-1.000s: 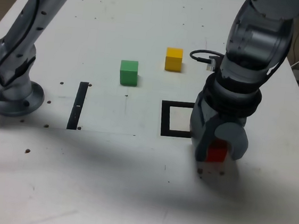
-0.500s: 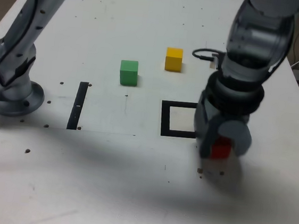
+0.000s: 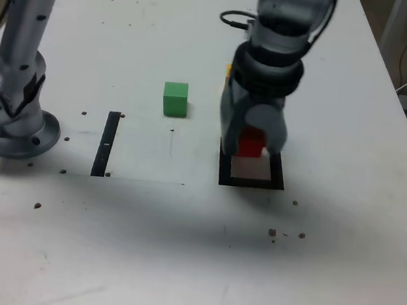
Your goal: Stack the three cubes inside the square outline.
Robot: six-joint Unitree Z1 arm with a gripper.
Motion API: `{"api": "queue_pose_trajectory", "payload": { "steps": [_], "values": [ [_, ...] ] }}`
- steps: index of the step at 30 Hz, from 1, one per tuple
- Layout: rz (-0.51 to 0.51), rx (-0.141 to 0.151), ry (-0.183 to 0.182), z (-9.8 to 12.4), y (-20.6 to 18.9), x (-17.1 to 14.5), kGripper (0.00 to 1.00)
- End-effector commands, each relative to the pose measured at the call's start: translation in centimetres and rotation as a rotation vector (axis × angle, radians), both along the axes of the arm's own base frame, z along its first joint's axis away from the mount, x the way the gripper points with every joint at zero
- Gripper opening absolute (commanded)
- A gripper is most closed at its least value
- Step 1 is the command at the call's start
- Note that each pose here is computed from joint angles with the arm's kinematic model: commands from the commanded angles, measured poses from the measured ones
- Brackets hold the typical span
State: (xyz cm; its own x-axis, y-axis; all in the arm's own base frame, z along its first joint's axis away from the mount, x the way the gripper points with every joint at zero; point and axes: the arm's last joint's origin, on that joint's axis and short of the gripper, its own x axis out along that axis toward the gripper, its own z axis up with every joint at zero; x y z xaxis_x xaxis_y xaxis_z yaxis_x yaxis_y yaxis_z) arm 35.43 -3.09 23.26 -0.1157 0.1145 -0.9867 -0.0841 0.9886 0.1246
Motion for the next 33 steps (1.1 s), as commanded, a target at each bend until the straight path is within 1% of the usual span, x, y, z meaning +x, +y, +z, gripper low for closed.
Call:
{"api": "queue_pose_trajectory", "payload": {
  "steps": [1, 4, 6, 11, 14, 20, 29, 31, 33],
  "values": [
    [-0.002, -0.001, -0.009, -0.36, 0.44, -0.15, 0.28],
    [-0.005, -0.008, -0.018, -1.06, 1.03, -0.26, 0.28],
    [-0.007, -0.019, -0.02, -1.15, 1.16, -0.32, 0.28],
    [-0.021, -0.065, -0.024, -0.85, 0.98, -0.43, 0.28],
    [-0.028, -0.083, -0.029, -0.64, 0.88, -0.43, 0.28],
    [-0.04, -0.095, -0.037, -0.48, 0.57, -0.27, 0.28],
    [-0.045, -0.103, -0.045, -1.14, 0.47, 0.1, 0.28],
    [-0.047, -0.106, -0.044, -1.22, 0.46, 0.09, 0.3],
    [-0.048, -0.109, -0.038, -1.29, 0.45, -0.02, 0.35]
  ]
}}
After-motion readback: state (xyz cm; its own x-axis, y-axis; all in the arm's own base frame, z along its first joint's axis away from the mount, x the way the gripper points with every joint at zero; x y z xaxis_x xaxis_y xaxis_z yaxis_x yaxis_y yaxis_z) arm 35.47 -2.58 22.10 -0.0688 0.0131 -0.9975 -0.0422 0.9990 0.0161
